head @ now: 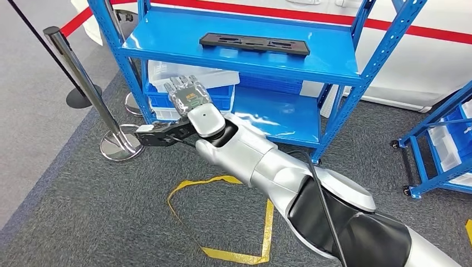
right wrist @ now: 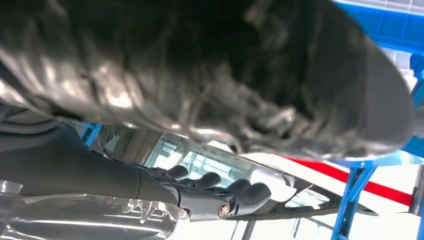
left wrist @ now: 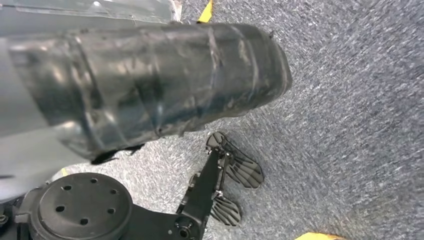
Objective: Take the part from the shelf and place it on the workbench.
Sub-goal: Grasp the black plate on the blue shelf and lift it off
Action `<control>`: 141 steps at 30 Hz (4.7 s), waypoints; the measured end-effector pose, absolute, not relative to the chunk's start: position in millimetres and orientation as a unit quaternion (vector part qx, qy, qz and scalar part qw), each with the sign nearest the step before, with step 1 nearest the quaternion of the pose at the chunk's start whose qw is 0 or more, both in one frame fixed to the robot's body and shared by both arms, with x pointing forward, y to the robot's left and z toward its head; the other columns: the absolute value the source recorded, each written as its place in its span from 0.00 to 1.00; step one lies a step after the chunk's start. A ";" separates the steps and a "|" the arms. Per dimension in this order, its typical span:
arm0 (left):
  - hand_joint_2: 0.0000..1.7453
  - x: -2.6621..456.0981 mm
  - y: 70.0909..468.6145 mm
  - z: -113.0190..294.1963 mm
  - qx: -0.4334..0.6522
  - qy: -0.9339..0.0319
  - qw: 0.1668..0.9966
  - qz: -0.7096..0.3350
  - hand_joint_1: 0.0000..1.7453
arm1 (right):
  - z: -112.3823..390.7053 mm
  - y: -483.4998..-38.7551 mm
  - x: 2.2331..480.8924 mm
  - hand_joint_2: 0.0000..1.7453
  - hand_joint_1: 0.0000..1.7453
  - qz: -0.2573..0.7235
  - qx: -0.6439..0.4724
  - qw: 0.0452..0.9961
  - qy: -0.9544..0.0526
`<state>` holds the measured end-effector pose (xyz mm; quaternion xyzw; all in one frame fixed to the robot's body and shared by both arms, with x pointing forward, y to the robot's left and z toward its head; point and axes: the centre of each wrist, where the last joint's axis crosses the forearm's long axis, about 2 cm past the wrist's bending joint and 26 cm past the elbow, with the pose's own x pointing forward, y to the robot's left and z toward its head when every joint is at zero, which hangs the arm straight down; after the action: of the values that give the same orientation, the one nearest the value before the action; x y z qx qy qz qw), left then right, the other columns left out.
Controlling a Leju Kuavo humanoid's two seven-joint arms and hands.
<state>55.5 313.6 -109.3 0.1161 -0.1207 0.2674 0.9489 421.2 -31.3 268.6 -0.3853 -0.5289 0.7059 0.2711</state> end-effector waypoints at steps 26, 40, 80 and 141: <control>0.00 54.8 313.6 -109.4 0.114 -0.121 0.950 0.266 0.00 | 265.2 -52.8 432.6 0.00 0.00 0.706 -0.405 0.290 -0.503; 0.00 54.9 313.0 -109.4 0.114 -0.119 0.949 0.268 0.00 | 268.6 -62.7 439.1 0.00 0.00 0.696 -0.400 0.327 -0.499; 0.00 55.7 312.6 -109.2 0.131 -0.124 0.954 0.241 0.00 | 271.5 -121.1 461.0 0.00 0.00 0.670 -0.446 0.341 -0.486; 0.00 56.8 310.1 -108.9 0.145 -0.122 0.953 0.237 0.00 | 262.2 -133.5 459.3 0.00 0.00 0.679 -0.448 0.341 -0.471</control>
<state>56.8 310.1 -108.9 0.1453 -0.1221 0.2375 0.9527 459.3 -133.5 262.2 -0.4476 -0.4712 0.6794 0.3407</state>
